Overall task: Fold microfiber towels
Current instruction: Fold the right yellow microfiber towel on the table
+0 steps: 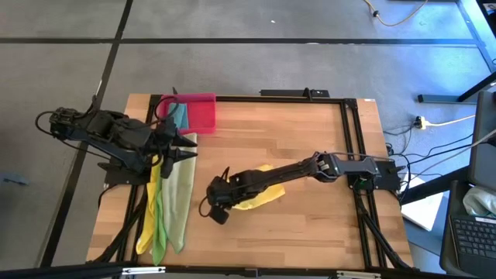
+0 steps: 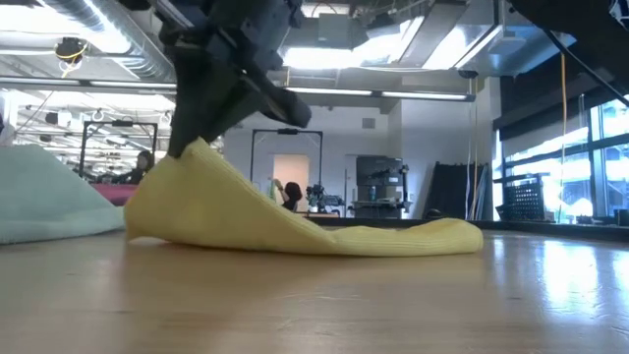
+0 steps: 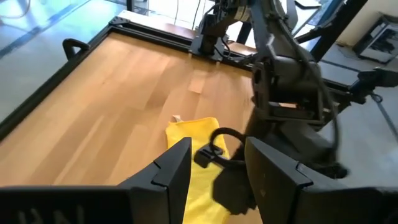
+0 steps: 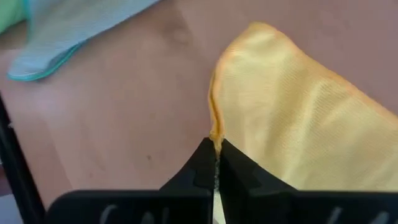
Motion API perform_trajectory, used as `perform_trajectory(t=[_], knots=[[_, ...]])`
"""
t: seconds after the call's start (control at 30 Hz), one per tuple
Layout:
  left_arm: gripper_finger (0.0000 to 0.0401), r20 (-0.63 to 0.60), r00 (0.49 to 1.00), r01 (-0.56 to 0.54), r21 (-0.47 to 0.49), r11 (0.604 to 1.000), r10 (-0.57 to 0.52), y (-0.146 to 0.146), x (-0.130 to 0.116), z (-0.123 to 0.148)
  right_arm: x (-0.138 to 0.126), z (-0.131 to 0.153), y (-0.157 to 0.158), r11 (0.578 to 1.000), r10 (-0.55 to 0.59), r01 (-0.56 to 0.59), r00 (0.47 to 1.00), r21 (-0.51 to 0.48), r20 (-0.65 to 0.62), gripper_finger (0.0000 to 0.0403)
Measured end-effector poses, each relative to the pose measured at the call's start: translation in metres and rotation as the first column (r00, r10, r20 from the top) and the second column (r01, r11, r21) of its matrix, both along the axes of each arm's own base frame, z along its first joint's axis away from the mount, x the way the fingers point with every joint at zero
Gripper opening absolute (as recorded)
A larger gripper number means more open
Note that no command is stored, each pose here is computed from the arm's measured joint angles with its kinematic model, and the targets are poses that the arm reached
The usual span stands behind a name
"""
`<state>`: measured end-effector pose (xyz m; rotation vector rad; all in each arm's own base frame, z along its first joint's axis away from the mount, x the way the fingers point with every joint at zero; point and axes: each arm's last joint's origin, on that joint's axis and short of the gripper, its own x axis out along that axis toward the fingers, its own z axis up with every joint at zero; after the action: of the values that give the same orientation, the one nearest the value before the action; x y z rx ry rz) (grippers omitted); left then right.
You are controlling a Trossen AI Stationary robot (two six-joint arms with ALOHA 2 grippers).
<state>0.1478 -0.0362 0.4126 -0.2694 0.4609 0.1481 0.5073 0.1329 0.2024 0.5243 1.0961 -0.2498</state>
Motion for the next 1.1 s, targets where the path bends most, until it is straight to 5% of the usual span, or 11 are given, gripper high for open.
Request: perform_trajectory(t=[0.2,0.57,1.1], knots=[[0.0144,-0.021,1.0,0.002,0.009,1.0,-0.002,-0.001,0.005,-0.007,-0.001,0.007,0.008,1.0,0.002,-0.002,0.999,-0.005,0.04,0.0004],[0.0144,-0.158,0.977,0.139,-0.057,0.989,-0.147,-0.013,0.022,-0.069,-0.009,0.033,0.012,1.0,0.011,-0.009,0.996,-0.025,0.093,0.0007],[0.0144,-0.102,0.928,0.342,-0.143,0.929,-0.358,-0.029,0.034,-0.11,-0.023,0.041,0.02,0.998,0.032,-0.03,0.999,-0.047,0.033,0.0008]])
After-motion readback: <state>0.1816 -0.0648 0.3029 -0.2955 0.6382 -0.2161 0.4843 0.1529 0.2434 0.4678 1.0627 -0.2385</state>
